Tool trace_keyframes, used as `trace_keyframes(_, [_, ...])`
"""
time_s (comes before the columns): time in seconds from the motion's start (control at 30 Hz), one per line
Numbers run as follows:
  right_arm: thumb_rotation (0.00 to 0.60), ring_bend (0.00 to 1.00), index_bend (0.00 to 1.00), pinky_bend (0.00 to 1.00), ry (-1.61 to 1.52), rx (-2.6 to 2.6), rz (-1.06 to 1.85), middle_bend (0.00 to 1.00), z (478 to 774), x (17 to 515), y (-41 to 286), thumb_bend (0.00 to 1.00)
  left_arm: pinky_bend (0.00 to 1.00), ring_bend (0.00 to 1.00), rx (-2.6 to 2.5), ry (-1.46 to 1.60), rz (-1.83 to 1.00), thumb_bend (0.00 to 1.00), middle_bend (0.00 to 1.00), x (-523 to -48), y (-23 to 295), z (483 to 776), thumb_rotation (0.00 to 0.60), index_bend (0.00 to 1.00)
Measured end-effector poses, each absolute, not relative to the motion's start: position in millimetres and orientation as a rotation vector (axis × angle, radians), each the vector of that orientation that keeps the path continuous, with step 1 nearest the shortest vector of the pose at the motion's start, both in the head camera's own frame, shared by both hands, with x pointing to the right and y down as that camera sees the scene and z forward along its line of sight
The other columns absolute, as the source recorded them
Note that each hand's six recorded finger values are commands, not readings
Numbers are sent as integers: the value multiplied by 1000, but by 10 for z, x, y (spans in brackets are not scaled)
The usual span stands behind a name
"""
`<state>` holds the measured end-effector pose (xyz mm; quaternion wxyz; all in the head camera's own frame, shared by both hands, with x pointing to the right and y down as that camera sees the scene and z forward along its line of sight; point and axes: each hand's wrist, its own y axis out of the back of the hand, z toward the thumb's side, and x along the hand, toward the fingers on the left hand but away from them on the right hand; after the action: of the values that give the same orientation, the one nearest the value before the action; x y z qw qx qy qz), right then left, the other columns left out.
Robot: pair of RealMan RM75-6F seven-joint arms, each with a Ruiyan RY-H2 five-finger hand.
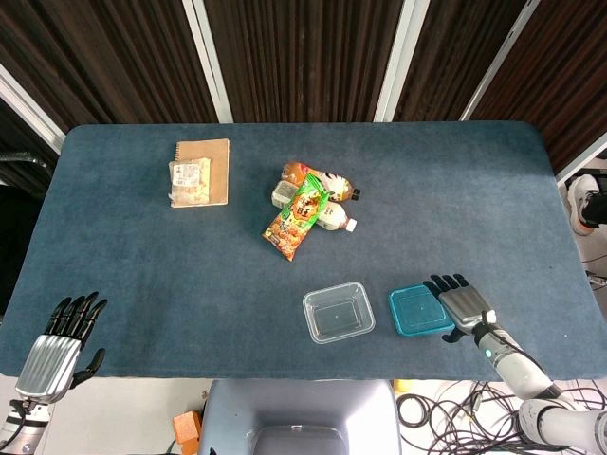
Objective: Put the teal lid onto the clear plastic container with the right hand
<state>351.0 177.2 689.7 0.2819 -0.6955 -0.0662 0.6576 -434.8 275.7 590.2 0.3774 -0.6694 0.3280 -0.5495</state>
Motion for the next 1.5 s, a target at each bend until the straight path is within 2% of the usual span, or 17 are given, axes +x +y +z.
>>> trace_keyframes(0.67, [600, 0, 22, 0, -119, -1819, 1819, 0, 7118, 3415, 1748, 91, 34, 6, -1722, 828, -1395, 387, 0, -4322, 2760, 5913, 600, 0])
trace_keyframes(0.77, [600, 0, 94, 0, -110, -1808, 1826, 0, 7134, 3415, 1760, 94, 34, 6, -1726, 825, -1394, 387, 0, -4316, 2758, 5920, 600, 0])
trace_keyframes(0.97, [600, 0, 373, 0, -149, -1788, 1821, 2, 7131, 3395, 1725, 100, 35, 6, -1728, 829, -1388, 387, 0, -4313, 2758, 5910, 600, 0])
trace_keyframes(1.03, [600, 0, 501, 0, -164, -1780, 1815, 36, 7120, 3396, 1711, 101, 35, 6, -1726, 831, -1389, 387, 0, -4318, 2759, 5905, 600, 0])
trace_keyframes(1.1, [600, 0, 552, 0, -178, -1772, 1809, 70, 7109, 3401, 1701, 101, 34, 7, -1726, 832, -1388, 387, 0, -4320, 2758, 5901, 600, 0])
trace_keyframes(1.33, [600, 0, 562, 4, -269, -1767, 1776, 101, 7008, 3409, 1632, 101, 34, 6, -1724, 837, -1387, 387, 0, -4328, 2765, 5888, 600, 0])
trace_keyframes(1.5, [600, 4, 555, 73, -387, -1789, 1708, 153, 6807, 3383, 1506, 101, 34, 7, -1725, 840, -1382, 387, 0, -4321, 2768, 5875, 600, 0])
